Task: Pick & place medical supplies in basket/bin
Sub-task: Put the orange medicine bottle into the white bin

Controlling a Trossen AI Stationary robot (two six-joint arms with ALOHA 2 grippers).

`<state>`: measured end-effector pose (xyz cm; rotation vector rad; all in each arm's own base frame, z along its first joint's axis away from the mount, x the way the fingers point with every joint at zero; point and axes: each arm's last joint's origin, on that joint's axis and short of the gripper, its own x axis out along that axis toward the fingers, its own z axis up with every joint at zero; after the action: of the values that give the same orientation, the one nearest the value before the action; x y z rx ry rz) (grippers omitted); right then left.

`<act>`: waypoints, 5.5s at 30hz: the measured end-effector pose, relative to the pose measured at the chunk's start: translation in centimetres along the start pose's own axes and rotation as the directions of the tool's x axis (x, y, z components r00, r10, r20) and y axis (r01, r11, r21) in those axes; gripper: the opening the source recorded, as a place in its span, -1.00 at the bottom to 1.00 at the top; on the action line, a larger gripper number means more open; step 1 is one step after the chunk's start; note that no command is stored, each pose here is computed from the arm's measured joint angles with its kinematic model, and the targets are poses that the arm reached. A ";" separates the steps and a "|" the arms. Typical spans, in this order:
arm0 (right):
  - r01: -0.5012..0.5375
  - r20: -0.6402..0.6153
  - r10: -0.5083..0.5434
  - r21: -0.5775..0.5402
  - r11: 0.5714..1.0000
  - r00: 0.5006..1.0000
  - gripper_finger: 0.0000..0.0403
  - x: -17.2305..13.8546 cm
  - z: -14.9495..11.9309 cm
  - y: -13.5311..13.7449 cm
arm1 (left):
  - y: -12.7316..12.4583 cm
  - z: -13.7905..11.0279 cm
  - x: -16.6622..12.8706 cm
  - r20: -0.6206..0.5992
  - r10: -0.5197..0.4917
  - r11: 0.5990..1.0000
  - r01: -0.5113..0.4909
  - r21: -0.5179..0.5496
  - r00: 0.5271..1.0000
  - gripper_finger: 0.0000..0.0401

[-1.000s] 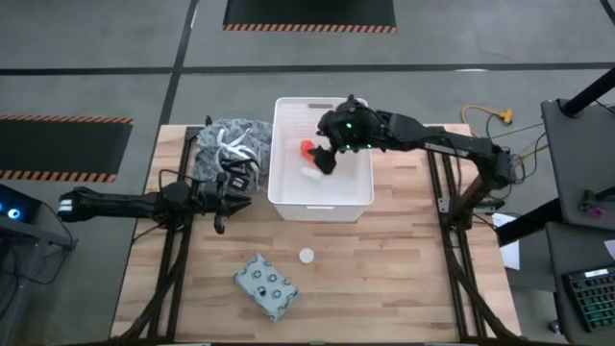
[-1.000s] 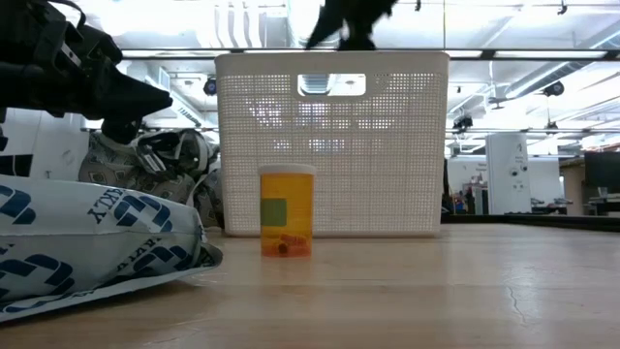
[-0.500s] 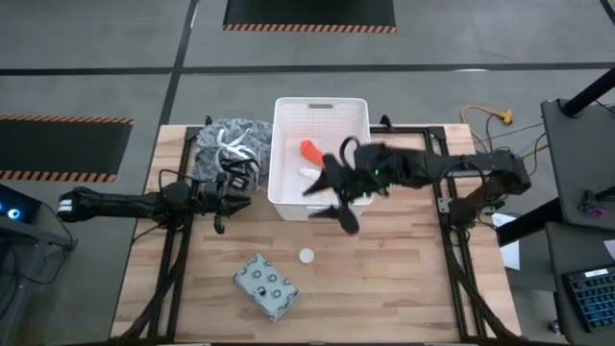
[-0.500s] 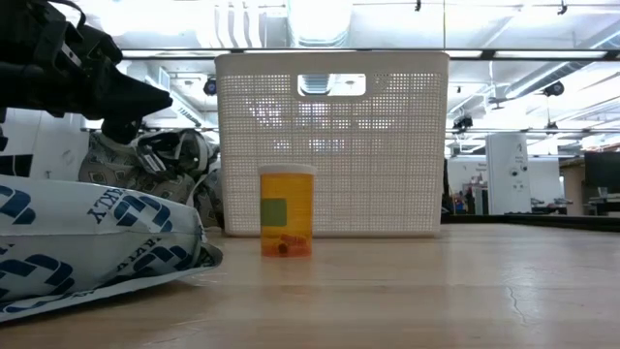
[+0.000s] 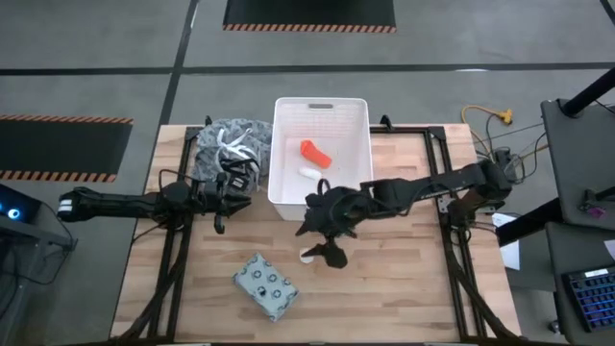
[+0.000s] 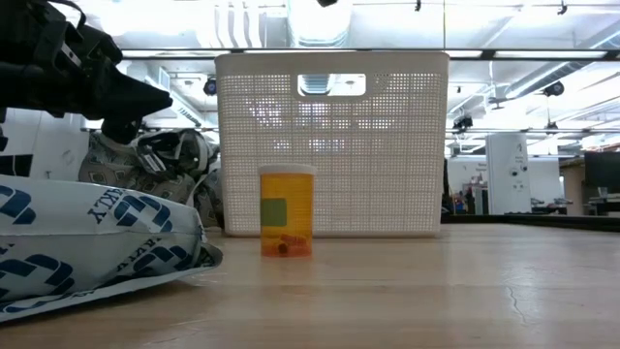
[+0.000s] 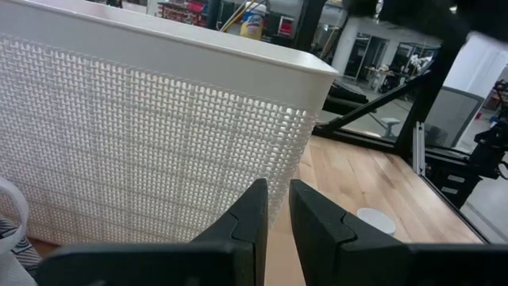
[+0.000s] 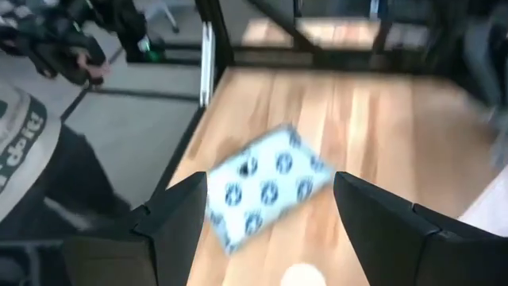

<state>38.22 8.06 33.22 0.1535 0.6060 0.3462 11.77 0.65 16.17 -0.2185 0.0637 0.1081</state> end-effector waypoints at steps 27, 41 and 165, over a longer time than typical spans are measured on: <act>0.022 -0.297 -0.026 -0.015 1.000 0.955 0.25 10.2 -8.0 -2.6 | 0.1 -0.3 0.0 -0.030 0.007 1.000 -0.007 0.002 1.000 -0.81; 0.056 -0.333 -0.087 -0.100 0.993 0.939 0.28 10.7 -8.4 -3.0 | 0.1 -0.4 0.0 -0.043 0.010 1.000 -0.010 0.003 0.999 -0.81; 0.559 -0.506 -0.369 0.295 0.775 0.780 -0.10 -6.1 -6.8 -25.5 | 0.1 -0.4 0.0 -0.043 0.010 1.000 -0.009 0.003 0.999 -0.81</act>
<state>36.53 -17.66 24.73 0.3483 1.1273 -0.2779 11.73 0.65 15.75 -0.2179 0.1074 0.1129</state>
